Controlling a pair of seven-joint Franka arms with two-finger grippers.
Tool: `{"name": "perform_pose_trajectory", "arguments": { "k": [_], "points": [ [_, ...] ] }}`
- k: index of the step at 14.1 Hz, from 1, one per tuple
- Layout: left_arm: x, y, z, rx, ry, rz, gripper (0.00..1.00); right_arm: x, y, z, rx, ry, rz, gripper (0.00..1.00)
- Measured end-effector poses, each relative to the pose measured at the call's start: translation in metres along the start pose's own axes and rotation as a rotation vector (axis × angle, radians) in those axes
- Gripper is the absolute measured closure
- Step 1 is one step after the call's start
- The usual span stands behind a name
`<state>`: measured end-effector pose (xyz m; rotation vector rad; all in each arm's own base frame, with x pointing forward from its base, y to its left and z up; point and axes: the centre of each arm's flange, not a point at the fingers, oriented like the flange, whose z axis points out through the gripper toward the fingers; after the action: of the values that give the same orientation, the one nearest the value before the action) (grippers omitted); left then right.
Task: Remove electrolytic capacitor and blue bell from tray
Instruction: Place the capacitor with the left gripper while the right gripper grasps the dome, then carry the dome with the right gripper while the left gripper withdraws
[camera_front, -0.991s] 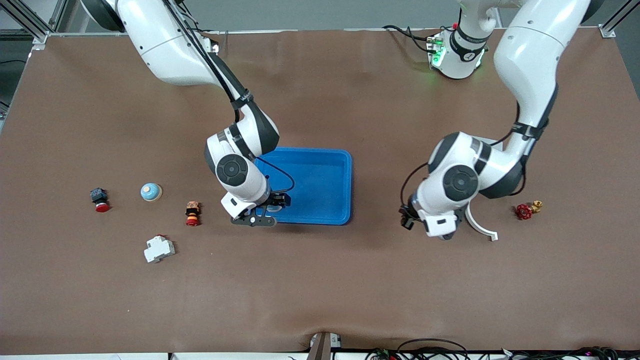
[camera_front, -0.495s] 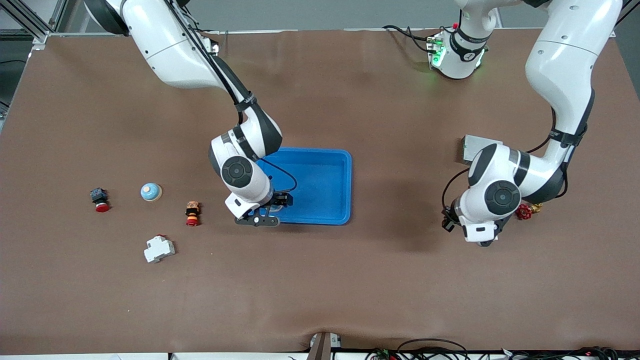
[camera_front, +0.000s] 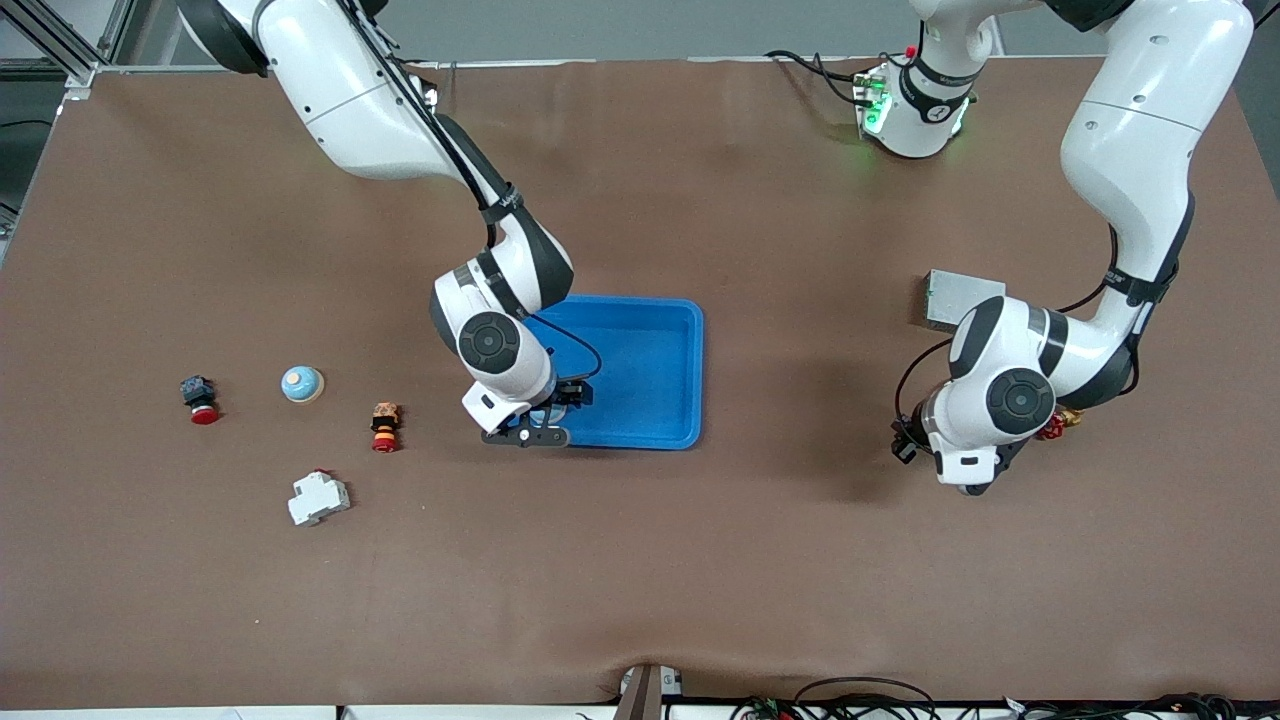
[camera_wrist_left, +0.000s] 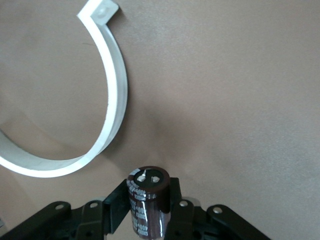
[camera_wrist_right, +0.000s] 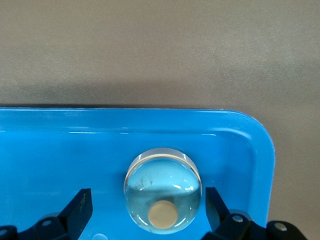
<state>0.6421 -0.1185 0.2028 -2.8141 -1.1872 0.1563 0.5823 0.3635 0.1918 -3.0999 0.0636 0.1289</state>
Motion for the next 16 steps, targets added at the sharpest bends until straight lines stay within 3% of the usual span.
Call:
{"name": "perform_pose_trajectory", "arguments": {
  "k": [2,5,8,9,11,13,16],
  "points": [
    [0.001,0.001,-0.001,-0.007,0.003,0.001,0.58,-0.001,0.001,0.005,-0.005,-0.009,0.000,0.00],
    [0.004,0.003,-0.010,-0.021,0.016,0.000,0.30,-0.002,0.002,0.013,-0.012,-0.019,0.000,0.00],
    [0.011,0.001,-0.059,-0.054,0.073,0.049,0.00,-0.003,0.002,0.013,-0.013,-0.020,0.000,0.00],
    [0.013,-0.001,-0.081,-0.063,0.099,0.091,0.00,-0.003,0.002,0.013,-0.013,-0.020,0.000,0.06],
    [0.014,-0.010,-0.122,-0.066,0.150,0.189,0.00,-0.002,0.002,0.013,-0.012,-0.019,0.000,0.30],
    [0.015,-0.021,-0.160,-0.062,0.186,0.269,0.00,-0.002,0.002,0.012,-0.011,-0.018,-0.001,0.33],
    [0.014,-0.044,-0.217,-0.039,0.170,0.348,0.00,-0.003,0.000,0.010,-0.012,-0.020,-0.009,0.33]
  ]
}}
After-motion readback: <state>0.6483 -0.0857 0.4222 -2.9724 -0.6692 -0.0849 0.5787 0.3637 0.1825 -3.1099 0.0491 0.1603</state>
